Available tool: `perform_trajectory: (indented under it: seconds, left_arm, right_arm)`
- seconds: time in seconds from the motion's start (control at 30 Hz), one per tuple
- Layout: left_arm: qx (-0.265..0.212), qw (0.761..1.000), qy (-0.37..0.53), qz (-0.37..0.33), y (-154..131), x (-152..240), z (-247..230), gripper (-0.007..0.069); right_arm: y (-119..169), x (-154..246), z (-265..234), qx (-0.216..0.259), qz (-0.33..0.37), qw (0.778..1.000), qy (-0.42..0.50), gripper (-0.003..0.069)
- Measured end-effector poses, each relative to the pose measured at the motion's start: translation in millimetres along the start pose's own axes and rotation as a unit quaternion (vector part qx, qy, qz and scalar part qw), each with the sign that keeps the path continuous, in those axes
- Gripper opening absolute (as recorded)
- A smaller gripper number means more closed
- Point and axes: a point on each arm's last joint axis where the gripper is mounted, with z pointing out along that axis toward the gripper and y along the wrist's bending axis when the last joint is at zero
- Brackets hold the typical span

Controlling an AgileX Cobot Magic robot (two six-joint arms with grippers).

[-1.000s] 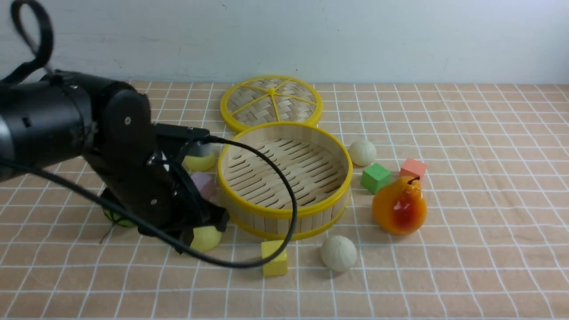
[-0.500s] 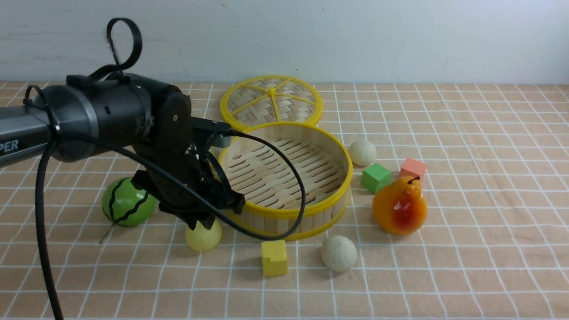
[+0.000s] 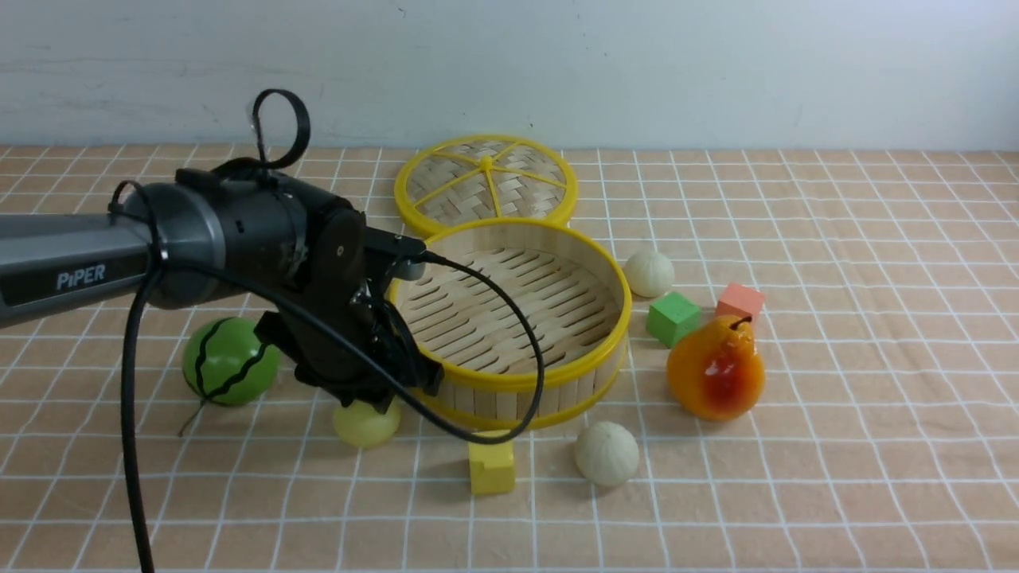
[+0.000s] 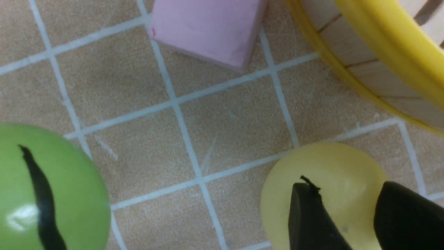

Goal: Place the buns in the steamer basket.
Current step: Use the left arm to grab a steamed stuffed bun

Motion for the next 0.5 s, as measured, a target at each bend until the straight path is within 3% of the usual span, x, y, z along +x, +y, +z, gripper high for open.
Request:
perform_trajectory:
  seconds: [0.13,0.3,0.5]
  left_arm:
    - [0.0,1.0,0.001,-0.002,-0.1,-0.2,1.1,0.0192]
    - [-0.004,1.0,0.023,-0.012,0.6,-0.2,-3.4,0.0003]
    - [0.006,0.999,0.023,-0.032,1.9,-6.2,-50.1,-0.0013]
  right_arm:
    - [0.0,0.0,0.0,0.0,0.0,1.0,0.0,0.0239]
    - [0.0,0.0,0.0,0.0,0.0,1.0,0.0,0.0239]
    - [0.0,0.0,0.0,0.0,0.0,1.0,0.0,0.0239]
